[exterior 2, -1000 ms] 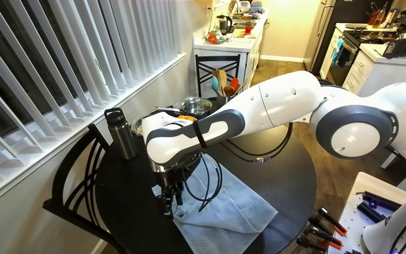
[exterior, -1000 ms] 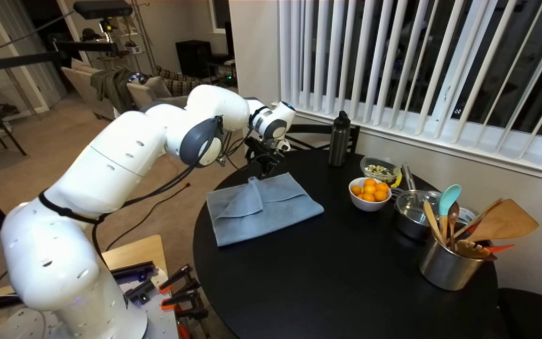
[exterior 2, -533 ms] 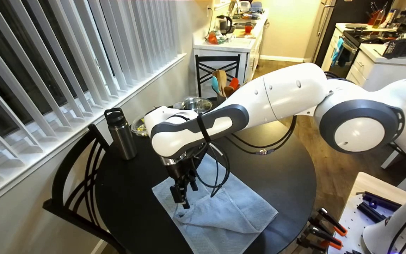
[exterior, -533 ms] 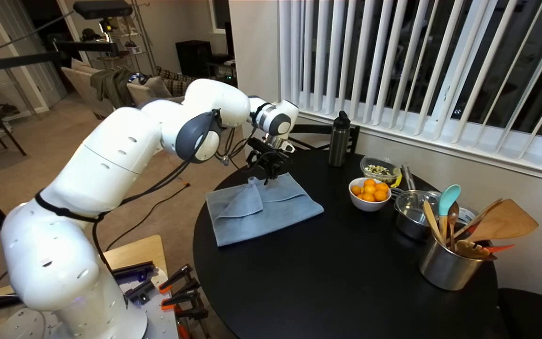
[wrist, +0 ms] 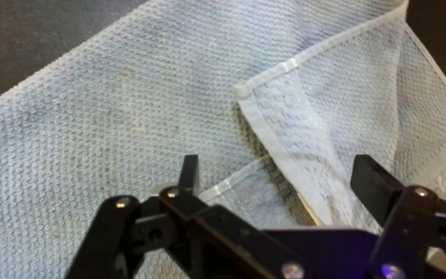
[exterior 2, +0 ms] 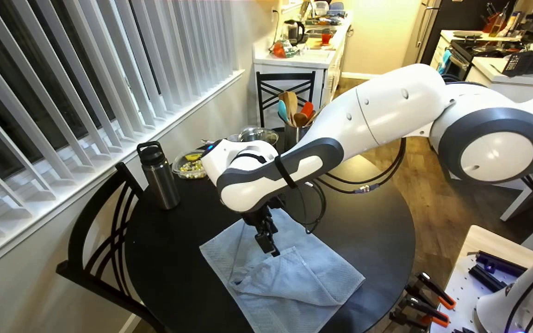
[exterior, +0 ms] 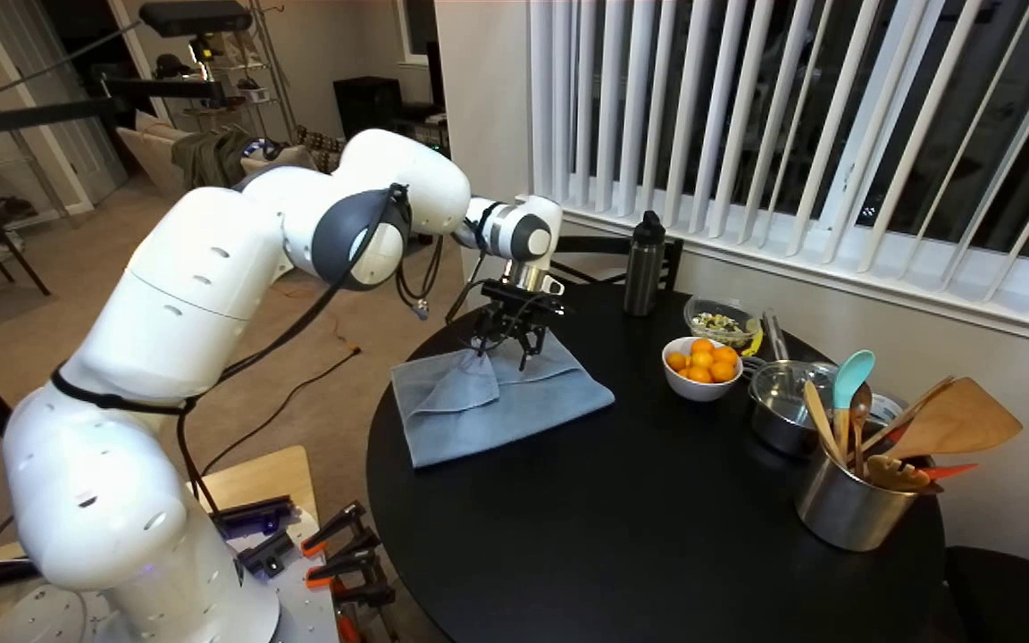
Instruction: Fold the towel on the table
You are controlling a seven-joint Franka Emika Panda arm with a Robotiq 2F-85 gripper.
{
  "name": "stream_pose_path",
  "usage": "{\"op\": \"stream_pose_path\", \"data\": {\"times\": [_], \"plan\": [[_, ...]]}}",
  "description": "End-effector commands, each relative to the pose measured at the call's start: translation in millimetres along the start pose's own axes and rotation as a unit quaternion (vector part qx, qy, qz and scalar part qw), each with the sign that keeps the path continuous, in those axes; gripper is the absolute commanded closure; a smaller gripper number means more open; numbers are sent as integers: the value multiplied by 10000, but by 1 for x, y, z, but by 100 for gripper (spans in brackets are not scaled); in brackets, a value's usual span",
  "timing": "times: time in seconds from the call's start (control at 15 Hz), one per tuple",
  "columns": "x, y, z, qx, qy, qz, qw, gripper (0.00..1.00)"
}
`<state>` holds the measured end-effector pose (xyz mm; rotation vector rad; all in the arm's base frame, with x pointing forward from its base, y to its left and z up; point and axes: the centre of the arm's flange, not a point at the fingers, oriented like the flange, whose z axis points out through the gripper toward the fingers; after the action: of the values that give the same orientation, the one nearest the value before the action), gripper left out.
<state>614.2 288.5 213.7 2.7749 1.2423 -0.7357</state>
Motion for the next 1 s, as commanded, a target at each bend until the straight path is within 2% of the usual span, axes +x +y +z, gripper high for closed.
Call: {"op": "stream_pose_path", "data": {"times": [0.0,0.27,0.67,0.93], "plan": [[-37,-3,30,-171,95,-633,9978,0],[-41,-4,53,-163,315,-975,9946,0],[-57,-10,61,13,551,-905,9944,0],[-63,-22,53,522,732,-725,9933,0]]}}
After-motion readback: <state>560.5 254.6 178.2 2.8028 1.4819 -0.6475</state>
